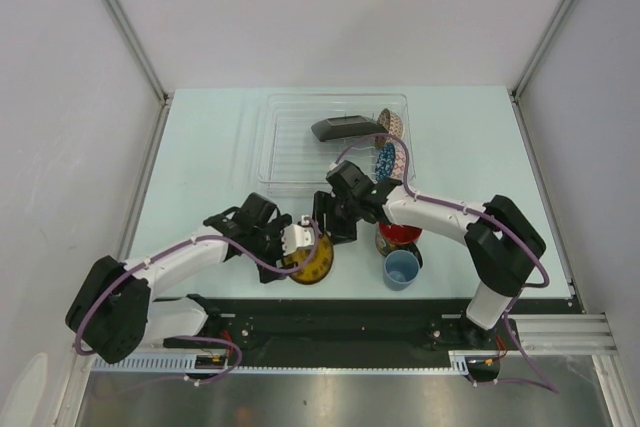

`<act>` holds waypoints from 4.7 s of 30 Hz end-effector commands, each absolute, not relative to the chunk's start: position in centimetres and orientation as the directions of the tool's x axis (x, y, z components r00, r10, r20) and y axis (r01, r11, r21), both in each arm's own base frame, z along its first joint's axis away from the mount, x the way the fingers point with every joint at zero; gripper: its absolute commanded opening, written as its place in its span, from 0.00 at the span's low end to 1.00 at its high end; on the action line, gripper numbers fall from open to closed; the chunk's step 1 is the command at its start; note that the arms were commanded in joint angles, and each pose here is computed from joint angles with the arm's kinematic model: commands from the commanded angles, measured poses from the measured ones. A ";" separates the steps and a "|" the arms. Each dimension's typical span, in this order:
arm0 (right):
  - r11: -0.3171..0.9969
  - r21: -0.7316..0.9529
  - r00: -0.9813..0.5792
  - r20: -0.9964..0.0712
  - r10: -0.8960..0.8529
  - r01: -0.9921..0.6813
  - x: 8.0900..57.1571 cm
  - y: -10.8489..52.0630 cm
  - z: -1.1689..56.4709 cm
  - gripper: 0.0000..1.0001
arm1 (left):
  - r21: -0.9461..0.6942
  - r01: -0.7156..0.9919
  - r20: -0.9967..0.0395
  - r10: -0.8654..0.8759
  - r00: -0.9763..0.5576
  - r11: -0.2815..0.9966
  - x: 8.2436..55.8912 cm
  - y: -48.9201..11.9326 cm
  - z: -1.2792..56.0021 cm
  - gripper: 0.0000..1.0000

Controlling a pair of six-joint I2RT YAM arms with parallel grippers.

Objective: Load the mixed dishes into the dish rack

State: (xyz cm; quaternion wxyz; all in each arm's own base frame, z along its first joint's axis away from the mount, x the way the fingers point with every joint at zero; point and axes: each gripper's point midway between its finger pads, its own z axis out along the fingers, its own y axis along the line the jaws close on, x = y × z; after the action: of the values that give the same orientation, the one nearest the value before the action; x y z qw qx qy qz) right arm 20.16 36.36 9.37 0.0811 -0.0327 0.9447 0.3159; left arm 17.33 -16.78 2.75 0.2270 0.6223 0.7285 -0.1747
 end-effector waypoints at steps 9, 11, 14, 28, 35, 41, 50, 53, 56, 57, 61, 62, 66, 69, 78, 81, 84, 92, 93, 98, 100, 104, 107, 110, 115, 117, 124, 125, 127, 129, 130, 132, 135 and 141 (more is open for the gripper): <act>0.584 0.789 -0.977 -0.207 -0.042 -0.192 19.9 42.1 13.9 0.33 | 0.052 0.983 -0.636 0.765 -0.105 0.177 18.5 -19.4 5.3 1.00; 0.591 0.784 -0.978 -0.203 -0.048 -0.191 19.9 42.0 13.4 0.32 | 0.055 0.983 -0.636 0.765 -0.101 0.176 18.6 -19.3 5.4 1.00; 0.598 0.779 -0.980 -0.190 -0.060 -0.188 19.8 41.8 12.9 0.32 | 0.060 0.982 -0.634 0.767 -0.099 0.177 18.6 -19.3 5.3 1.00; 0.661 0.690 -0.946 -0.307 -0.102 -0.295 21.0 38.9 12.8 0.00 | 0.171 0.931 -0.710 0.695 -0.110 0.322 23.1 -18.0 15.2 1.00; 0.672 0.593 -0.870 -0.464 -0.165 -0.444 22.6 36.1 15.9 0.00 | 0.354 0.825 -0.756 0.654 -0.025 0.441 23.8 -14.5 25.2 1.00; 0.706 0.235 -0.466 -0.872 -0.151 -0.668 27.0 33.3 27.7 0.00 | 0.383 0.626 -0.850 0.524 -0.049 0.680 24.8 -9.3 32.3 1.00; 0.604 -0.676 0.422 -0.736 -0.529 -0.423 32.0 27.9 42.5 0.00 | 0.222 0.408 -0.918 0.331 -0.220 0.885 26.9 -3.4 32.0 0.99; 0.461 -0.845 0.435 -0.536 -0.724 -0.273 34.1 26.6 41.9 0.00 | 0.170 0.370 -0.923 0.279 -0.265 0.914 27.8 -2.0 31.2 1.00; 0.344 -0.919 0.398 -0.393 -0.829 -0.192 36.0 25.5 41.0 0.00 | 0.133 0.346 -0.926 0.241 -0.292 0.929 28.6 -1.0 30.4 1.00; 0.306 -0.933 0.389 -0.358 -0.849 -0.190 36.4 25.4 40.4 0.00 | 0.121 0.341 -0.926 0.230 -0.299 0.932 28.8 -0.9 30.2 1.00; 0.189 -0.946 0.381 -0.283 -0.880 -0.264 37.4 25.3 36.5 0.00 | 0.087 0.326 -0.928 0.195 -0.317 0.941 29.7 -0.2 29.9 1.00; 0.171 -0.946 0.394 -0.274 -0.877 -0.276 37.3 25.4 35.8 0.00 | 0.066 0.328 -0.929 0.178 -0.326 0.942 29.9 -0.3 29.7 1.00; 0.128 -0.932 0.398 -0.265 -0.878 -0.338 37.4 25.4 32.8 0.00 | 0.044 0.335 -0.932 0.159 -0.325 0.941 30.3 -0.5 29.7 1.00; 0.122 -0.918 0.406 -0.283 -0.869 -0.378 37.0 25.4 31.4 0.00 | 0.040 0.332 -0.934 0.153 -0.323 0.942 30.4 -0.4 29.6 1.00; 0.072 -0.877 0.425 -0.300 -0.854 -0.475 36.4 25.5 26.2 0.00 | 0.018 0.341 -0.935 0.136 -0.326 0.940 30.8 -0.7 29.0 1.00; 0.069 -0.871 0.421 -0.303 -0.855 -0.486 36.9 25.4 24.9 0.00 | 0.015 0.346 -0.934 0.137 -0.329 0.938 30.9 -0.7 28.9 1.00; 0.070 -0.873 0.426 -0.304 -0.852 -0.482 37.3 25.6 24.4 0.00 | 0.016 0.351 -0.934 0.139 -0.328 0.936 30.9 -0.8 28.8 1.00; 0.054 -0.900 0.453 -0.268 -0.850 -0.432 38.8 26.5 24.2 0.00 | 0.003 0.364 -0.930 0.137 -0.341 0.931 30.8 -1.0 27.9 1.00; 0.048 -0.902 0.456 -0.262 -0.851 -0.429 38.9 26.5 24.2 0.00 | 0.003 0.366 -0.930 0.137 -0.341 0.931 30.9 -1.0 27.9 1.00; 0.033 -0.894 0.452 -0.258 -0.854 -0.448 39.5 26.7 22.7 0.00 | 0.002 0.371 -0.931 0.137 -0.338 0.929 30.9 -1.1 27.9 1.00; 0.034 -0.885 0.437 -0.263 -0.860 -0.464 39.9 26.5 21.9 0.00 | 0.004 0.371 -0.931 0.139 -0.336 0.929 30.9 -1.1 27.9 1.00; 0.045 -0.863 0.409 -0.284 -0.867 -0.503 40.1 26.1 20.4 0.00 | 0.006 0.373 -0.930 0.143 -0.340 0.928 30.9 -1.1 27.8 1.00; 0.051 -0.847 0.398 -0.300 -0.867 -0.529 40.1 25.9 19.4 0.00 | 0.006 0.373 -0.928 0.144 -0.343 0.928 30.9 -1.0 27.6 1.00; 0.069 -0.833 0.381 -0.323 -0.867 -0.549 40.1 25.9 18.7 0.00 | 0.008 0.373 -0.928 0.146 -0.343 0.928 30.8 -1.0 27.4 1.00; 0.111 -0.815 0.347 -0.360 -0.866 -0.569 40.1 26.0 18.2 0.00 | 0.021 0.376 -0.927 0.158 -0.339 0.927 30.8 -1.0 27.3 1.00; 0.118 -0.811 0.336 -0.363 -0.869 -0.573 40.1 25.9 18.0 0.02 | 0.023 0.375 -0.929 0.158 -0.334 0.927 30.8 -1.0 27.5 1.00; 0.173 -0.799 0.291 -0.398 -0.870 -0.575 39.5 25.9 18.4 0.21 | 0.036 0.377 -0.934 0.166 -0.317 0.925 30.5 -1.0 27.9 1.00; 0.180 -0.797 0.286 -0.403 -0.869 -0.577 39.4 25.9 18.5 0.26 | 0.038 0.378 -0.935 0.167 -0.314 0.925 30.5 -1.1 28.0 1.00; 0.187 -0.794 0.279 -0.407 -0.870 -0.578 39.1 25.8 18.7 0.29 | 0.043 0.380 -0.936 0.170 -0.307 0.924 30.4 -1.1 28.2 1.00; 0.207 -0.792 0.271 -0.423 -0.865 -0.575 39.0 25.7 19.2 0.33 | 0.047 0.380 -0.938 0.171 -0.300 0.924 30.3 -1.2 28.5 1.00; 0.197 -0.784 0.252 -0.410 -0.876 -0.589 38.6 25.2 18.7 0.34 | 0.053 0.381 -0.940 0.175 -0.293 0.923 30.2 -1.2 28.7 1.00; 0.204 -0.784 0.250 -0.414 -0.875 -0.586 38.3 25.2 19.2 0.39 | 0.059 0.385 -0.941 0.179 -0.286 0.921 30.0 -1.3 28.9 1.00; 0.243 -0.789 0.234 -0.435 -0.870 -0.564 37.6 24.9 20.8 0.45 | 0.066 0.389 -0.942 0.185 -0.280 0.919 29.9 -1.3 29.0 1.00; 0.350 -0.773 0.198 -0.513 -0.835 -0.529 35.2 24.1 24.4 0.67 | 0.063 0.401 -0.941 0.188 -0.281 0.914 29.7 -1.5 28.9 1.00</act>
State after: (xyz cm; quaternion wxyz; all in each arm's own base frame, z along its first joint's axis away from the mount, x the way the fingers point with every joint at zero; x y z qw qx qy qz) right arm 36.68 24.94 20.06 0.4968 -0.6064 0.6039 -0.1437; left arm 29.91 -1.31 27.88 0.5561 0.1692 0.8084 -0.0925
